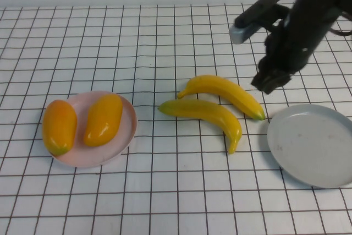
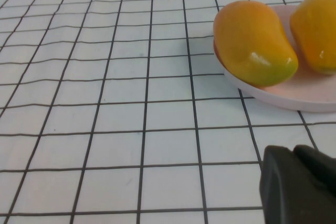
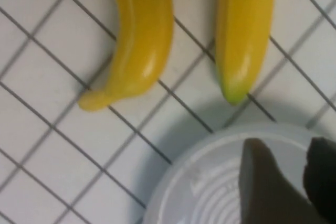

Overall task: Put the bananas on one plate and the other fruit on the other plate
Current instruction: Put another type of fruit in the right plate

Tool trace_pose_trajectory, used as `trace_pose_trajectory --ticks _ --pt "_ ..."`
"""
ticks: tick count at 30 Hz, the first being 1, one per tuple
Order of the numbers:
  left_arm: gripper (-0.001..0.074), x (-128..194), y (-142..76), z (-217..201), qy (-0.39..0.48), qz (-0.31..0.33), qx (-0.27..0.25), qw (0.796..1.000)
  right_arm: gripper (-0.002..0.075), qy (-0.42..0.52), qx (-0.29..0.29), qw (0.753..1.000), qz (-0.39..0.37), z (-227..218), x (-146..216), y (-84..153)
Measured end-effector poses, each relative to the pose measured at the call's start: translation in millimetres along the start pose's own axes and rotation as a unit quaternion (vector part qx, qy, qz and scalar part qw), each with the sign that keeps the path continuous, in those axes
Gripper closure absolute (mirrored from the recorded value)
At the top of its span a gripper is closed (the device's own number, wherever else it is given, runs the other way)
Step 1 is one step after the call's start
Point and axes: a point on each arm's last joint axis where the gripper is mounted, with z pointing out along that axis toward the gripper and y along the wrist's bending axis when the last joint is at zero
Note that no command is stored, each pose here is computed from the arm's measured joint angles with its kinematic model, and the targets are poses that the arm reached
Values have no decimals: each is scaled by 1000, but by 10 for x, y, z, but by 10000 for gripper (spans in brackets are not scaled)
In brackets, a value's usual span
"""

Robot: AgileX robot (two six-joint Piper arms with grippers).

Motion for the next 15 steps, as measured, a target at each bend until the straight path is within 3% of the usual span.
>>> trace_pose_trajectory --ticks 4,6,10,15 --pt "738 0 0 0 0 0 0 1000 321 -13 -45 998 -46 294 -331 186" --pt "738 0 0 0 0 0 0 1000 253 -6 -55 996 -72 461 -436 316" --pt "738 0 0 0 0 0 0 1000 236 25 -76 992 -97 838 -521 516" --pt "738 0 0 0 0 0 0 1000 238 37 -61 992 -105 1045 -540 502"
